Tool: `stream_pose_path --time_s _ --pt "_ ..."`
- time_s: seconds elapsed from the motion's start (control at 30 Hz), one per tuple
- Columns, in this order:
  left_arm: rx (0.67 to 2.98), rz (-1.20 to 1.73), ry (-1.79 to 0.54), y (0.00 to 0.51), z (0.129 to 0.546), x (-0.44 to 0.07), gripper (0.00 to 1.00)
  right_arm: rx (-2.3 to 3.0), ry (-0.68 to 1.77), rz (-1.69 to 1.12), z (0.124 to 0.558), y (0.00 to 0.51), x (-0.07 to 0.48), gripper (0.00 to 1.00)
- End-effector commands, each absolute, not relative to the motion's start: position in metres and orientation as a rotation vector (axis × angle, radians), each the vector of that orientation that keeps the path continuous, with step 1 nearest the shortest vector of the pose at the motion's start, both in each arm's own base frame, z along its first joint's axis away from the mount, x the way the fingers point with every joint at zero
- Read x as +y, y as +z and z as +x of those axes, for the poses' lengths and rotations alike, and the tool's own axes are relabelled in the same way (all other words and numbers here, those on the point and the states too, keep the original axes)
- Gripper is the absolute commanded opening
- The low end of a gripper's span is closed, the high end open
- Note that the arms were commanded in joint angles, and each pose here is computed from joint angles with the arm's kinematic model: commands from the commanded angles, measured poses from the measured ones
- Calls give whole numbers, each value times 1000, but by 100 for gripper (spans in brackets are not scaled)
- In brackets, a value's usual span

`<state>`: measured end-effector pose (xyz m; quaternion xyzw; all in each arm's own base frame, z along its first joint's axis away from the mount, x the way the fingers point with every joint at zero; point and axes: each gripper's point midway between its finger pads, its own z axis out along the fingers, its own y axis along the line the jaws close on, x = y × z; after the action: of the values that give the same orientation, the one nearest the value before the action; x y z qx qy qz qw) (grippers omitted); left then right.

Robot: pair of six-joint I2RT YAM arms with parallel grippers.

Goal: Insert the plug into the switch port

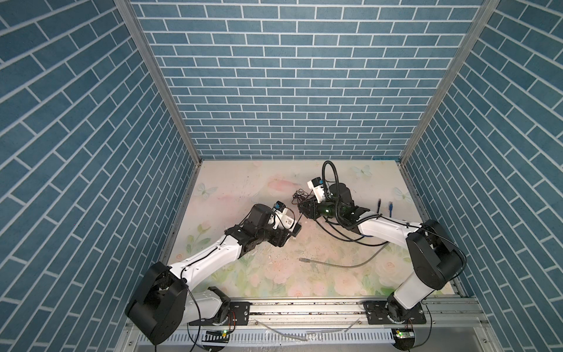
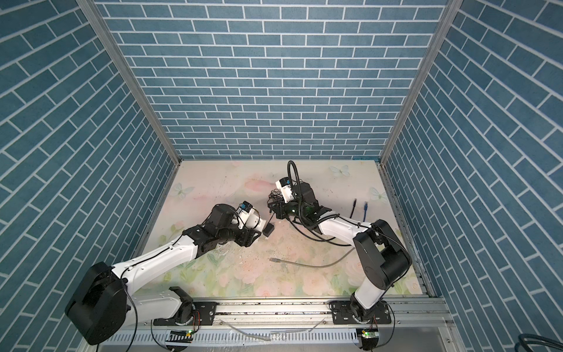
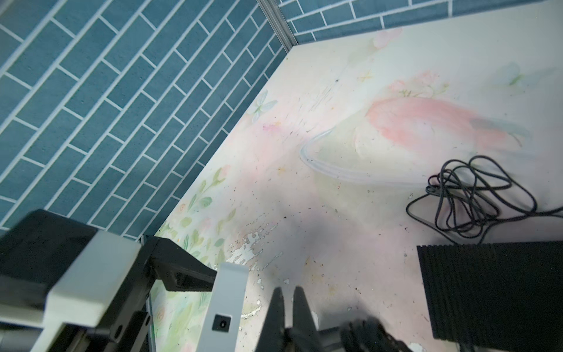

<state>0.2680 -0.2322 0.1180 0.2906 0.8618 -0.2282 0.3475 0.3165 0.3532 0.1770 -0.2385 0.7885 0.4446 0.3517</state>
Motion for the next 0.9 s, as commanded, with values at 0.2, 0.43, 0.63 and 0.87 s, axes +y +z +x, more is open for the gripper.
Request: stream_pose_path --time_s 0.2,0.43,0.63,0.87 --pt "1750 947 -508 163 276 -249 60 1839 1117 -627 310 211 340 0" --pt "1683 997 -488 166 280 -256 60 1704 1149 -641 302 235 338 0" --pt "1652 1011 -502 167 282 -262 60 1593 1187 -589 297 263 331 0" --pt "1628 993 -503 173 284 -263 59 1521 1230 -641 283 285 331 0"
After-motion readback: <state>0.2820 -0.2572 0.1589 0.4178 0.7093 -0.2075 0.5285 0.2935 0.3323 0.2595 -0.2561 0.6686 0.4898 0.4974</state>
